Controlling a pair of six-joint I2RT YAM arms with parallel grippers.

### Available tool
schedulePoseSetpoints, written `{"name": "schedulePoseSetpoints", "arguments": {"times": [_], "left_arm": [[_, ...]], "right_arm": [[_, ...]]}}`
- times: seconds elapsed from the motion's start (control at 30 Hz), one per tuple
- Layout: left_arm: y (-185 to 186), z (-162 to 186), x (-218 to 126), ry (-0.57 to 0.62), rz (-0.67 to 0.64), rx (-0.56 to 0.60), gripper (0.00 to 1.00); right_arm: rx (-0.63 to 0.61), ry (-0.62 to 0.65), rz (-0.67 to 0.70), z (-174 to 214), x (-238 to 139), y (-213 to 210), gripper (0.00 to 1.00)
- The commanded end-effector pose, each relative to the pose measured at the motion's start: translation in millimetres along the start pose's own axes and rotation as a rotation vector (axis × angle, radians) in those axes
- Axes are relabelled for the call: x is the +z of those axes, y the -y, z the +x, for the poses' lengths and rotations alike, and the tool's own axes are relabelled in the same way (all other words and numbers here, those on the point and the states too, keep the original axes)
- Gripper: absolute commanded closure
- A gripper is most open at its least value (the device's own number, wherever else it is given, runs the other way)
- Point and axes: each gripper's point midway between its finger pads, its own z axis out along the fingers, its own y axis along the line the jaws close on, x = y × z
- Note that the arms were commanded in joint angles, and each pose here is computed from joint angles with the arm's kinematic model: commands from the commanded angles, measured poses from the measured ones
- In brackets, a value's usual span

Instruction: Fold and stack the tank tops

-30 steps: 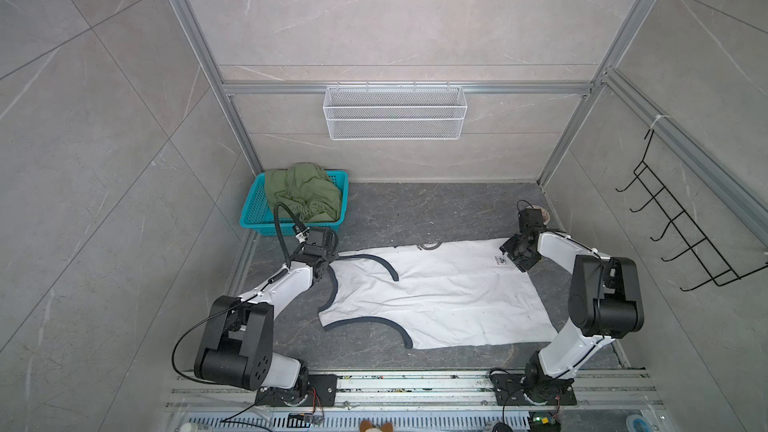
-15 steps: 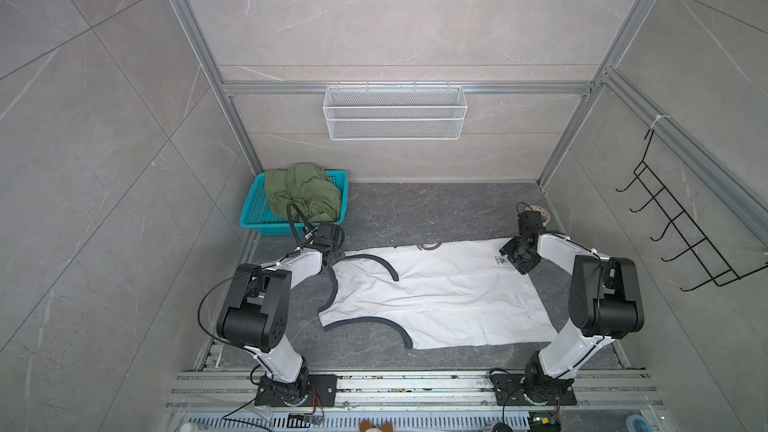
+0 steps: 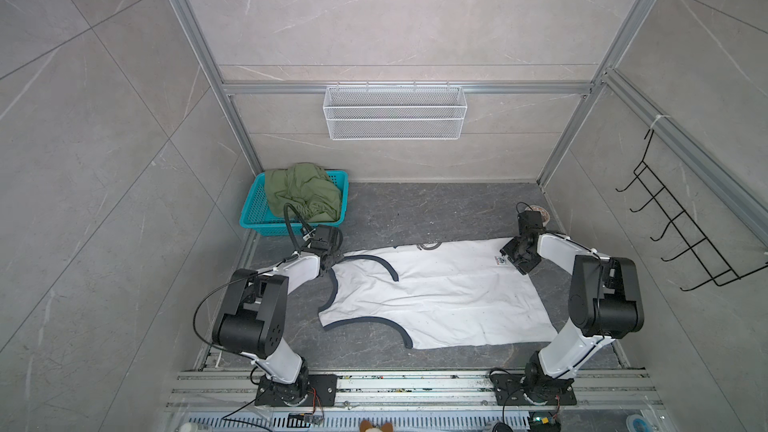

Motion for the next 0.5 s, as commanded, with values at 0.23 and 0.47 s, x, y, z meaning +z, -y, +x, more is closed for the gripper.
{"name": "schedulePoseSetpoints", "arguments": {"times": [0.23, 0.47], "left_arm": [[-7.9, -5.5, -8.1, 0.063, 0.032, -0.023, 1.00], [-36.7, 20.6, 5.1, -0.024, -0.103, -0.071, 0.89]], "right_arm": [[0.005, -0.021, 0.074, 1.0, 7.9, 11.1, 0.40], [0.010, -0.010, 0.093, -0.9, 6.0, 14.4, 0.40]]}}
